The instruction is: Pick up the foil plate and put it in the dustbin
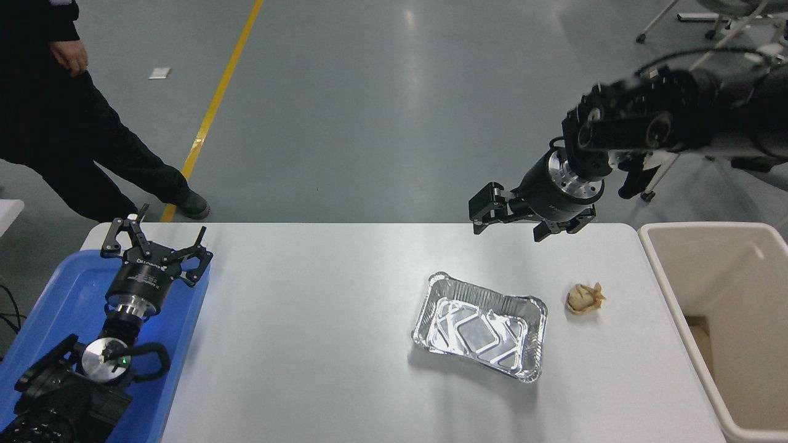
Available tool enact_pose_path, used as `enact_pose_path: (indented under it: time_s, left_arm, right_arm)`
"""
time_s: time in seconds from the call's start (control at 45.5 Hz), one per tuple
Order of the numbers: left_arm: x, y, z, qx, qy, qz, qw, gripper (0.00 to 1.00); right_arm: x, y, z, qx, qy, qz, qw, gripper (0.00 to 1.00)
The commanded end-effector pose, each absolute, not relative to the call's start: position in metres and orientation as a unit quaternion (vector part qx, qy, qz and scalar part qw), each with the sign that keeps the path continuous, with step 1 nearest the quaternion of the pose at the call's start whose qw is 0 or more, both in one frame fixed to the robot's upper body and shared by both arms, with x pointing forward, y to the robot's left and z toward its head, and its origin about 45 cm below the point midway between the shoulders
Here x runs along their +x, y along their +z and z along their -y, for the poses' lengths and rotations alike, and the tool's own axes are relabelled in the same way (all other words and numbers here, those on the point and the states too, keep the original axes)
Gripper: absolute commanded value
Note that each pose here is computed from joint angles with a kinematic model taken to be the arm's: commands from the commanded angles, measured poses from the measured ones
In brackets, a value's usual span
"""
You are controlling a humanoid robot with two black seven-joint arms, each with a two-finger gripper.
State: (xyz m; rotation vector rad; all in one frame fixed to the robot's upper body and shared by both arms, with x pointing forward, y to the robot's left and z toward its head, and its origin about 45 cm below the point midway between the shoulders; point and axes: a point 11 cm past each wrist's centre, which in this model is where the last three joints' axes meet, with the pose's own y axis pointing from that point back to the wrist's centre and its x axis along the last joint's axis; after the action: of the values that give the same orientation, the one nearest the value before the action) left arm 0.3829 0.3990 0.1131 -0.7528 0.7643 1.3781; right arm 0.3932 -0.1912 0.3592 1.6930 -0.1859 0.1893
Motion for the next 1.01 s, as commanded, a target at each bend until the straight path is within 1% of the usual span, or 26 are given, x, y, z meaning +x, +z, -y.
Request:
enact_pose_path:
  time_s: [0.0, 0.11, 0.198, 0.484, 0.571, 0.703, 0.901, 0.989]
  left_arm:
    - [0.3829, 0.1131, -0.399, -0.33, 0.605, -0.335, 0.642, 0.99]
    - [0.3829, 0.1131, -0.399, -0.33, 0.605, -0.335, 0.642, 0.99]
    - [0.3829, 0.1131, -0.399, -0.33, 0.605, -0.335, 0.642, 0.99]
    - [0.3829, 0.1131, -0.399, -0.33, 0.605, -0.335, 0.642, 0.99]
    - [0.3829, 0.1131, -0.399, -0.33, 0.605, -0.335, 0.642, 0.99]
    - [0.3829, 0.1131, -0.399, -0.33, 0.605, -0.335, 0.642, 0.99]
    - [0.3829, 0.1131, -0.399, -0.33, 0.605, -0.335, 0.642, 0.99]
    - [0.383, 0.1133, -0.3992, -0.331, 0.605, -0.335, 0.642, 0.99]
  right_arm:
    - [0.376, 0.429, 0.201, 0.722, 0.103, 0.104, 0.676, 1.0]
    - [0.375, 0.444, 0.205, 0.72, 0.111, 0.12, 0.675, 1.0]
    - [0.375, 0.446, 0.209, 0.716, 0.109, 0.125, 0.678, 1.0]
    - [0.375, 0.424, 0.22, 0.714, 0.082, 0.116, 0.686, 1.0]
    - [0.375, 0.406, 0.226, 0.714, 0.063, 0.106, 0.69, 1.0]
    - [0.369, 0.367, 0.236, 0.714, 0.02, 0.08, 0.695, 1.0]
    - [0.353, 0.292, 0.252, 0.72, -0.06, 0.038, 0.69, 1.0]
    - [0.339, 0.261, 0.259, 0.719, -0.097, 0.017, 0.688, 1.0]
